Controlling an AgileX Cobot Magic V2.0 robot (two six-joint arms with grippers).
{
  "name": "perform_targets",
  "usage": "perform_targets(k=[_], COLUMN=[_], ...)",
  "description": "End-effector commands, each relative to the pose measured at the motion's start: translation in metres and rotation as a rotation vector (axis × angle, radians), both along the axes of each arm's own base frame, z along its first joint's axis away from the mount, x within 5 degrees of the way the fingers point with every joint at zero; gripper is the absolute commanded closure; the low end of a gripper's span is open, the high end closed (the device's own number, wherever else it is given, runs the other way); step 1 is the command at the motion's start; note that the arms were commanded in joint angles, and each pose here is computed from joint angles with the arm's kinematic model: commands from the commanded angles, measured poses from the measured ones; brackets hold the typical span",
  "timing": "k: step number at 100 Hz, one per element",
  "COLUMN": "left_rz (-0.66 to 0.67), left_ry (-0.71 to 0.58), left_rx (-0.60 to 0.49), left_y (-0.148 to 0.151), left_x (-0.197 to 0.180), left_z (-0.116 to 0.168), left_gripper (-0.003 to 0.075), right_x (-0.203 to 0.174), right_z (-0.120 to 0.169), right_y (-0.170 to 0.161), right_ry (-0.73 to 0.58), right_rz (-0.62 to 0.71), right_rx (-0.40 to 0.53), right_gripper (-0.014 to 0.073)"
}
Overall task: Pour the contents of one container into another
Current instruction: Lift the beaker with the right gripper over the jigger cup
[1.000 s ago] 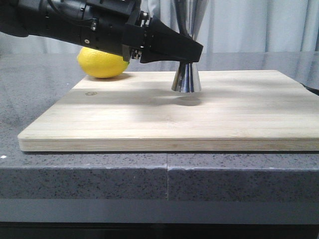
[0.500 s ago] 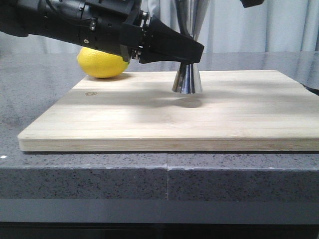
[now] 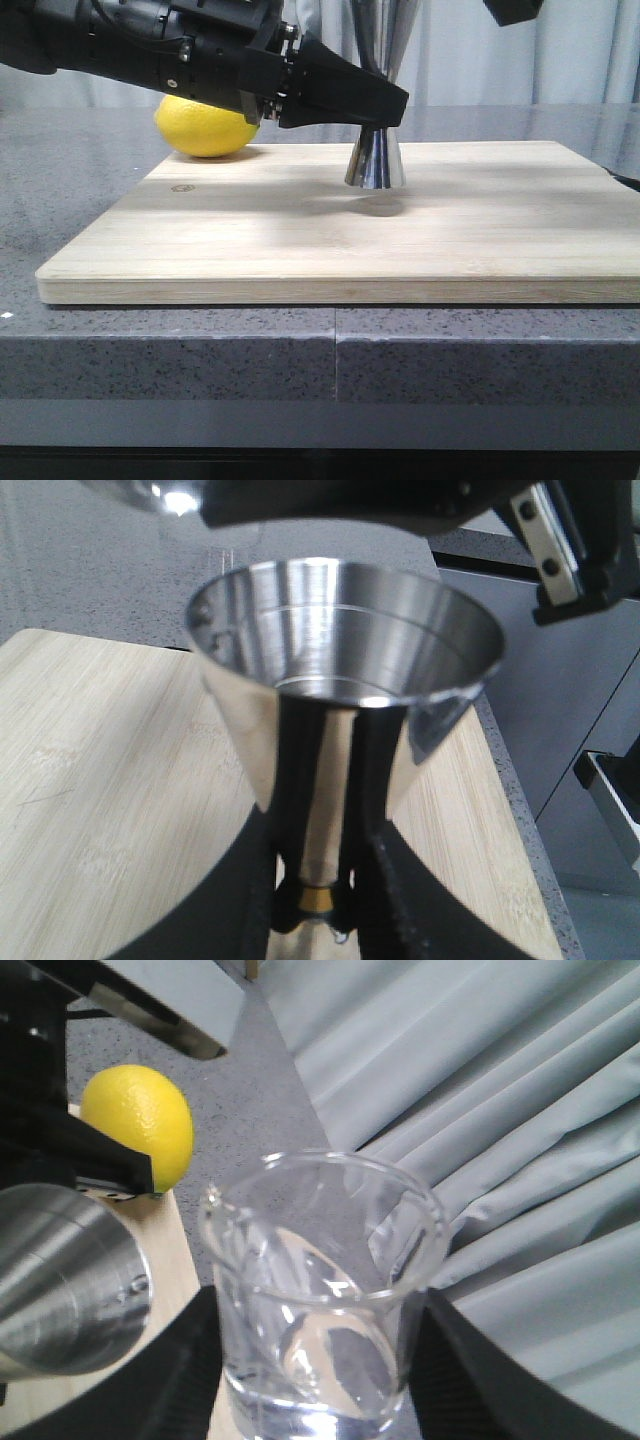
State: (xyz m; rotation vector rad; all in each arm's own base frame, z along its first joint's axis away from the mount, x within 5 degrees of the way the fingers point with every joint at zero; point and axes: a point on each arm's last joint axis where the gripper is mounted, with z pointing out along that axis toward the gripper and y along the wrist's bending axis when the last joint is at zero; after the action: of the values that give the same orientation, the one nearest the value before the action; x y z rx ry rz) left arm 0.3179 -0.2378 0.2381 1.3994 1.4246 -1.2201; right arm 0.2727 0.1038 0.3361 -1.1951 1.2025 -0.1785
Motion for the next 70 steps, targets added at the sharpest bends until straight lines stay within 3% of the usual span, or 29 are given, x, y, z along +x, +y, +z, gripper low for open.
perform_targets(k=[1, 70], left_rz=[-0.021, -0.021], left_ry=[-0.026, -0.026], left_rx=[-0.120, -0.120], left_y=[-0.0019, -0.0019], left_x=[-0.0065, -0.0065], left_z=[0.0356, 0.0355], left_gripper=[0.0741, 0.0741], right_x=[-0.0064, -0.0059], right_z=[0.0312, 0.0349], right_y=[0.0001, 0.0004], right_ry=[-0.097, -0.136], right_rz=[0.018, 0.028], right_rx=[0.044, -0.044], right_gripper=[0.0375, 0.0375])
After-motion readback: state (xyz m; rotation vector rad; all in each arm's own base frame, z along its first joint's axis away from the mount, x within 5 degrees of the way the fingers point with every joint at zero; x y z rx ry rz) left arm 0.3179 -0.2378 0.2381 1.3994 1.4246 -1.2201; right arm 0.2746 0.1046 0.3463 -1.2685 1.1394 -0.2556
